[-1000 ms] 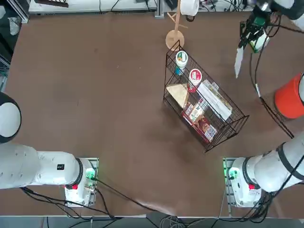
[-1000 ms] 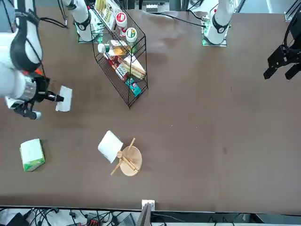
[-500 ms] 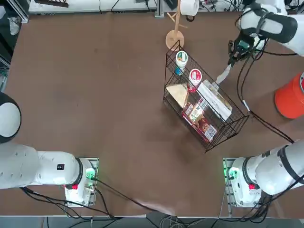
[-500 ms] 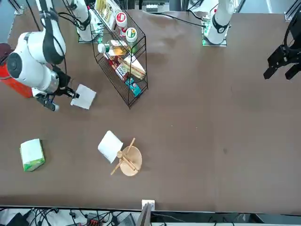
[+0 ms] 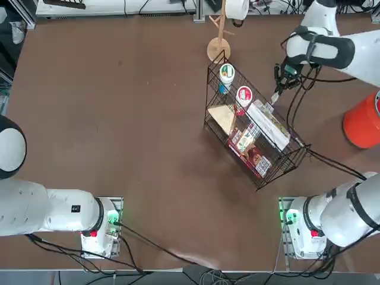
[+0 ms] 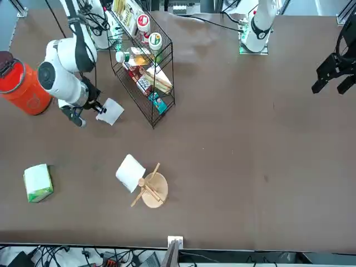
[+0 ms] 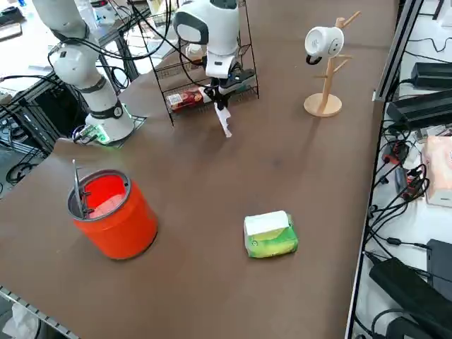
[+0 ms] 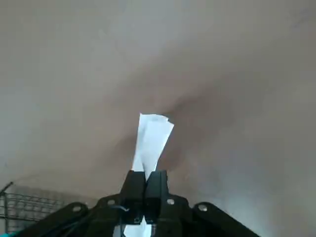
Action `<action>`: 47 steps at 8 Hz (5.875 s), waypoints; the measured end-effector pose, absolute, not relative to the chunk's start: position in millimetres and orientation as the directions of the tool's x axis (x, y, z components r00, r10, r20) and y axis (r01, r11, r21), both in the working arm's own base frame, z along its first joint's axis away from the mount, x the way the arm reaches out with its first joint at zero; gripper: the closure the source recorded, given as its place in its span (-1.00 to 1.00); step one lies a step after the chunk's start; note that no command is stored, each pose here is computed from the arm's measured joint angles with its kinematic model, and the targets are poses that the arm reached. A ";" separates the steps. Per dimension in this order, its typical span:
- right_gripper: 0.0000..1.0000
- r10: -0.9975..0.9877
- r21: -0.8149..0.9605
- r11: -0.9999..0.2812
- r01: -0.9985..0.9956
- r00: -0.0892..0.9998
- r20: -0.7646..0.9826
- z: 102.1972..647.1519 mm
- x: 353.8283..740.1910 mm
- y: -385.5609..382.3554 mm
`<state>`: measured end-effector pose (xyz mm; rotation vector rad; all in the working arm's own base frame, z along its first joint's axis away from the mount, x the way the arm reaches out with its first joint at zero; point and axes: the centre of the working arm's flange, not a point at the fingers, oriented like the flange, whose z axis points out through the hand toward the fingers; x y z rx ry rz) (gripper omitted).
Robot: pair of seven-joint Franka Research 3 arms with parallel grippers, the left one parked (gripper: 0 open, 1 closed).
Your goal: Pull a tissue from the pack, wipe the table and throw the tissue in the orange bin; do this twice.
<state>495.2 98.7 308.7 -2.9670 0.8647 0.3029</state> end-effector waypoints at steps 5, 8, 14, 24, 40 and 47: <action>0.91 -0.547 0.102 -0.837 -0.538 0.812 -0.204 246.2 475.7 105.0; 0.93 -0.554 0.134 -0.833 -0.537 0.808 -0.203 223.6 474.9 102.2; 0.93 -0.576 0.097 -0.817 -0.569 0.795 -0.189 207.4 475.5 119.5; 0.92 -0.512 0.068 -0.853 -0.517 0.807 -0.294 242.9 504.1 119.8; 0.95 -0.173 0.474 -0.876 0.091 0.858 -0.484 485.2 538.9 -128.1; 0.96 -0.092 0.458 -0.853 0.251 0.791 -0.605 475.9 528.1 -248.8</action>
